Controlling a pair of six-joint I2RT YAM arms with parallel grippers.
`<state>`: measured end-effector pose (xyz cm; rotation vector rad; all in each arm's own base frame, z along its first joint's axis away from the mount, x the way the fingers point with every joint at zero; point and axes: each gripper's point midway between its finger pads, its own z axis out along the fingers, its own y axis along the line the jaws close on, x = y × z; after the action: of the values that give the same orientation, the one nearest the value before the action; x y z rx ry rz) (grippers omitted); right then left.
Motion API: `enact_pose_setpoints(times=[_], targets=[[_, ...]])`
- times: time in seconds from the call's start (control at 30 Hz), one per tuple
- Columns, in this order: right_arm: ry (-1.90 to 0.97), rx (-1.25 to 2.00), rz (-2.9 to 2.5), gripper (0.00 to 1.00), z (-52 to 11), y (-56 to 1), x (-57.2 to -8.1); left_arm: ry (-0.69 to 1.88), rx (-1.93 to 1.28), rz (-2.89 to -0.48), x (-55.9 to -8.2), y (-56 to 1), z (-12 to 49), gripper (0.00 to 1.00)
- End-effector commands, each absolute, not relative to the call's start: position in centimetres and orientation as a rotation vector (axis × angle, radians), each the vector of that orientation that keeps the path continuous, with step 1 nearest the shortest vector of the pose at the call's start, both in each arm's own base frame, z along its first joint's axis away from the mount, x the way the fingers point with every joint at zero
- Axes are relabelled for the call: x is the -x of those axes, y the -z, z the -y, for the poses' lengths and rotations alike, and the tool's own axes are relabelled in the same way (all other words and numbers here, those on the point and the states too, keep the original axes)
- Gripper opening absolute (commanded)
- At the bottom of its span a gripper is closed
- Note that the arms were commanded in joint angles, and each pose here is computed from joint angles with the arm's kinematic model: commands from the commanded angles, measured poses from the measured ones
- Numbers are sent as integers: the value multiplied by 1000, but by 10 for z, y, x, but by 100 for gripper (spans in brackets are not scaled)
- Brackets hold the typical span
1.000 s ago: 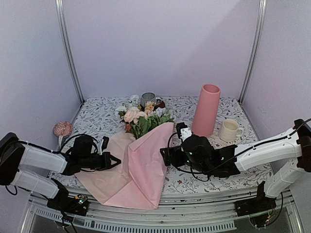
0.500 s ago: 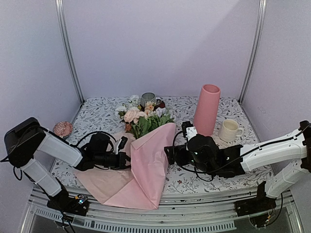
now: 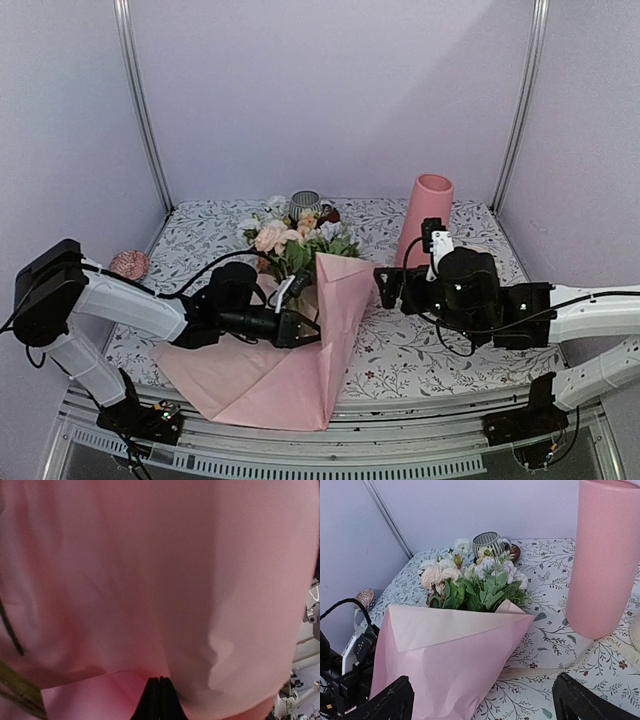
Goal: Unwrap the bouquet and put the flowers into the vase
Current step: Unfold the two-thirds folded wrapping paper from the folded wrapping paper.
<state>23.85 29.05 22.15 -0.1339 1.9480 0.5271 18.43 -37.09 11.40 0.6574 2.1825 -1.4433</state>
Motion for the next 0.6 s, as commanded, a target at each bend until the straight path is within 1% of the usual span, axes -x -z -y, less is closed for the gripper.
enact_pose_setpoints(times=[0.0, 0.1, 0.3, 0.43, 0.57], targets=[[-475, 133, -1936, 99, -262, -235, -237, 1479, -855, -2112, -160, -127, 412, 3], [-467, 153, -1942, 99, -252, -246, -236, 1462, -946, -2129, -148, -122, 438, 6], [-347, 128, -1981, 99, -224, -253, -235, 1452, -1060, -2238, -134, -79, 476, 14], [-359, 103, -1996, 99, -217, -250, -232, 1385, -1111, -2377, -129, -37, 494, 17], [-352, 112, -2053, 99, -214, -233, -233, 1362, -1144, -2421, -126, -22, 508, 19]])
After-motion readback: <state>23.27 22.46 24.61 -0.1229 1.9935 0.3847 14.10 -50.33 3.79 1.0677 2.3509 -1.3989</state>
